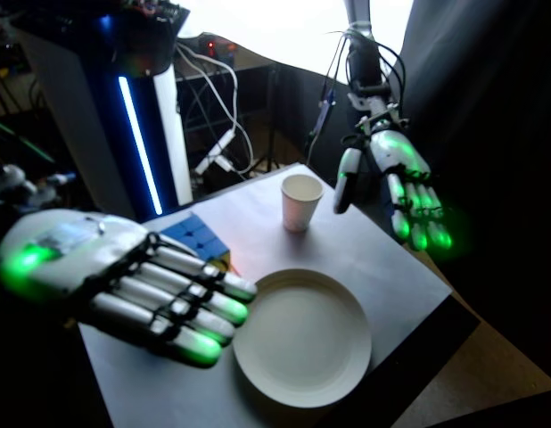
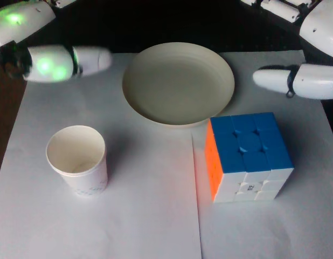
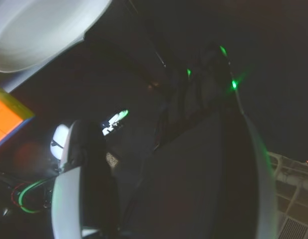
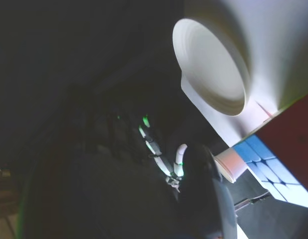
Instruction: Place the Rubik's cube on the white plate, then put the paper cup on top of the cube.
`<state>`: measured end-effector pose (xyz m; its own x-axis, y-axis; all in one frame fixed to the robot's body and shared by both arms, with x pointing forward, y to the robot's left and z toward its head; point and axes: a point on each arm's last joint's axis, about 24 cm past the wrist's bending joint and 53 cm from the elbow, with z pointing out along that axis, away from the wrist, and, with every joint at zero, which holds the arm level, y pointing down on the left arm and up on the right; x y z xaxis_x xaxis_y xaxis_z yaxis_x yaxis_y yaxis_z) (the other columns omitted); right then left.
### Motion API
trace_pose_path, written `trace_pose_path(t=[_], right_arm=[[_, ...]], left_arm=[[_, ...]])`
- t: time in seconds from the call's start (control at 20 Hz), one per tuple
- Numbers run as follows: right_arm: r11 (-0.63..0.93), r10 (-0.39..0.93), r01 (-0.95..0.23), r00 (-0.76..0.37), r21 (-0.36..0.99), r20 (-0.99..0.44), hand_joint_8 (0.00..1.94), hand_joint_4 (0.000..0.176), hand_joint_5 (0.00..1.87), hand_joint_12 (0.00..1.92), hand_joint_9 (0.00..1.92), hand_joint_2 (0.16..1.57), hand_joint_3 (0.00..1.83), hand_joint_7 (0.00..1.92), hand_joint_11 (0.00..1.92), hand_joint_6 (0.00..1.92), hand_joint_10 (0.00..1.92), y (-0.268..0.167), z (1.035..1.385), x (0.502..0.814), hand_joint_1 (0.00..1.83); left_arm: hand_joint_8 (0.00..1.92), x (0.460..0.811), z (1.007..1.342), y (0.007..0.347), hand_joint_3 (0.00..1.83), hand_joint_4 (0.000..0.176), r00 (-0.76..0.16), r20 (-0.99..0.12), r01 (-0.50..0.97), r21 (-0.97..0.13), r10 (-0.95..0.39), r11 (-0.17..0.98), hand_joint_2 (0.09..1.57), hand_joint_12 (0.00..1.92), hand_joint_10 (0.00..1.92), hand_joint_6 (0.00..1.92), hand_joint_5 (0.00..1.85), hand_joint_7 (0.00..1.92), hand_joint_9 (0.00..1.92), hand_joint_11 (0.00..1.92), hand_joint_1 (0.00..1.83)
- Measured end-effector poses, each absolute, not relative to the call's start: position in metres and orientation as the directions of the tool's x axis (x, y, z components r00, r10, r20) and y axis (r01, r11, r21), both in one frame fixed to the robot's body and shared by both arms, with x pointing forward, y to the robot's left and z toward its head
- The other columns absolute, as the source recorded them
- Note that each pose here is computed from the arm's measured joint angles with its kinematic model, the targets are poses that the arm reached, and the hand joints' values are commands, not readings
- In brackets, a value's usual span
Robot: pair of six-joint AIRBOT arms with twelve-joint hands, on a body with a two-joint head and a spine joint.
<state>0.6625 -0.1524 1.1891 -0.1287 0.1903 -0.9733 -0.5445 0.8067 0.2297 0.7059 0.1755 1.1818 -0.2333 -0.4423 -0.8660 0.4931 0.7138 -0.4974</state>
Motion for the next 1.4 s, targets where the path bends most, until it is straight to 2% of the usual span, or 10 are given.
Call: trace_pose_path(t=[0.1, 0.25, 0.4, 0.45, 0.65, 0.75, 0.9, 1.05, 1.3, 1.4], right_arm=[[0.807, 0.195, -0.542, -0.129, 0.234, -0.972, 0.00, 0.000, 0.00, 0.00, 0.00, 1.30, 0.02, 0.00, 0.00, 0.00, 0.00, -0.152, 1.191, 0.663, 0.10], [0.805, 0.204, -0.545, -0.116, 0.234, -0.972, 0.00, 0.000, 0.00, 0.03, 0.00, 1.31, 0.01, 0.00, 0.04, 0.00, 0.00, -0.152, 1.196, 0.664, 0.10], [0.801, 0.204, -0.550, -0.120, 0.236, -0.972, 0.00, 0.000, 0.00, 0.02, 0.00, 1.29, 0.00, 0.00, 0.00, 0.00, 0.00, -0.150, 1.196, 0.661, 0.08], [0.801, 0.204, -0.551, -0.119, 0.236, -0.972, 0.00, 0.000, 0.00, 0.02, 0.00, 1.28, 0.00, 0.00, 0.01, 0.00, 0.00, -0.150, 1.197, 0.660, 0.12], [0.800, 0.207, -0.550, -0.122, 0.239, -0.971, 0.00, 0.000, 0.00, 0.34, 0.00, 1.28, 0.00, 0.00, 0.00, 0.00, 0.00, -0.150, 1.197, 0.659, 0.10], [0.799, 0.207, -0.552, -0.123, 0.241, -0.970, 0.00, 0.000, 0.00, 0.78, 0.00, 1.28, 0.00, 0.00, 0.00, 0.00, 0.00, -0.148, 1.197, 0.658, 0.10], [0.797, 0.210, -0.553, -0.126, 0.244, -0.970, 0.00, 0.000, 0.00, 0.73, 0.00, 1.28, 0.00, 0.00, 0.00, 0.00, 0.00, -0.147, 1.197, 0.657, 0.11], [0.762, 0.222, -0.589, -0.152, 0.269, -0.963, 0.00, 0.000, 0.00, 1.36, 0.00, 1.19, 0.00, 0.00, 0.00, 0.00, 0.00, -0.139, 1.200, 0.644, 0.21], [0.639, 0.300, -0.634, -0.315, 0.435, -0.900, 0.00, 0.004, 0.00, 0.83, 0.00, 1.09, 0.00, 0.00, 0.00, 0.00, 0.00, -0.122, 1.195, 0.627, 0.43], [0.606, 0.294, -0.641, -0.369, 0.471, -0.881, 0.00, 0.000, 0.00, 1.54, 0.00, 1.11, 0.00, 0.00, 0.00, 0.00, 0.00, -0.117, 1.188, 0.617, 0.52]], left_arm=[[0.00, 0.705, 1.190, 0.179, 0.01, 0.062, -0.215, -0.868, 0.500, -0.491, -0.447, 0.713, 1.25, 0.00, 0.00, 0.00, 0.00, 0.00, 0.00, 0.00, 0.00], [0.00, 0.705, 1.201, 0.181, 0.00, 0.099, -0.190, -0.865, 0.512, -0.492, -0.465, 0.705, 1.24, 0.00, 0.00, 0.00, 0.00, 0.00, 0.00, 0.00, 0.00], [0.00, 0.705, 1.200, 0.181, 0.01, 0.075, -0.194, -0.865, 0.511, -0.491, -0.462, 0.706, 1.26, 0.00, 0.00, 0.00, 0.00, 0.00, 0.00, 0.00, 0.00], [0.00, 0.705, 1.200, 0.181, 0.01, 0.096, -0.193, -0.865, 0.511, -0.491, -0.463, 0.706, 1.25, 0.00, 0.00, 0.00, 0.00, 0.00, 0.00, 0.00, 0.00], [0.00, 0.706, 1.200, 0.183, 0.00, 0.083, -0.192, -0.867, 0.508, -0.489, -0.460, 0.709, 1.26, 0.00, 0.00, 0.00, 0.00, 0.00, 0.00, 0.00, 0.00], [0.00, 0.706, 1.200, 0.183, 0.00, 0.096, -0.192, -0.867, 0.508, -0.489, -0.460, 0.709, 1.26, 0.00, 0.00, 0.00, 0.00, 0.00, 0.00, 0.01, 0.00], [0.00, 0.706, 1.200, 0.183, 0.00, 0.087, -0.192, -0.867, 0.508, -0.489, -0.460, 0.709, 1.26, 0.00, 0.00, 0.00, 0.00, 0.00, 0.00, 0.00, 0.00], [0.00, 0.706, 1.200, 0.183, 0.00, 0.080, -0.192, -0.867, 0.507, -0.489, -0.460, 0.709, 1.26, 0.00, 0.00, 0.00, 0.00, 0.00, 0.00, 0.00, 0.00], [0.00, 0.706, 1.199, 0.184, 0.01, 0.077, -0.195, -0.865, 0.503, -0.492, -0.462, 0.711, 1.28, 0.00, 0.00, 0.00, 0.00, 0.00, 0.00, 0.00, 0.01], [0.00, 0.707, 1.199, 0.185, 0.00, 0.078, -0.194, -0.865, 0.500, -0.493, -0.462, 0.712, 1.28, 0.00, 0.00, 0.00, 0.00, 0.00, 0.00, 0.00, 0.01]])
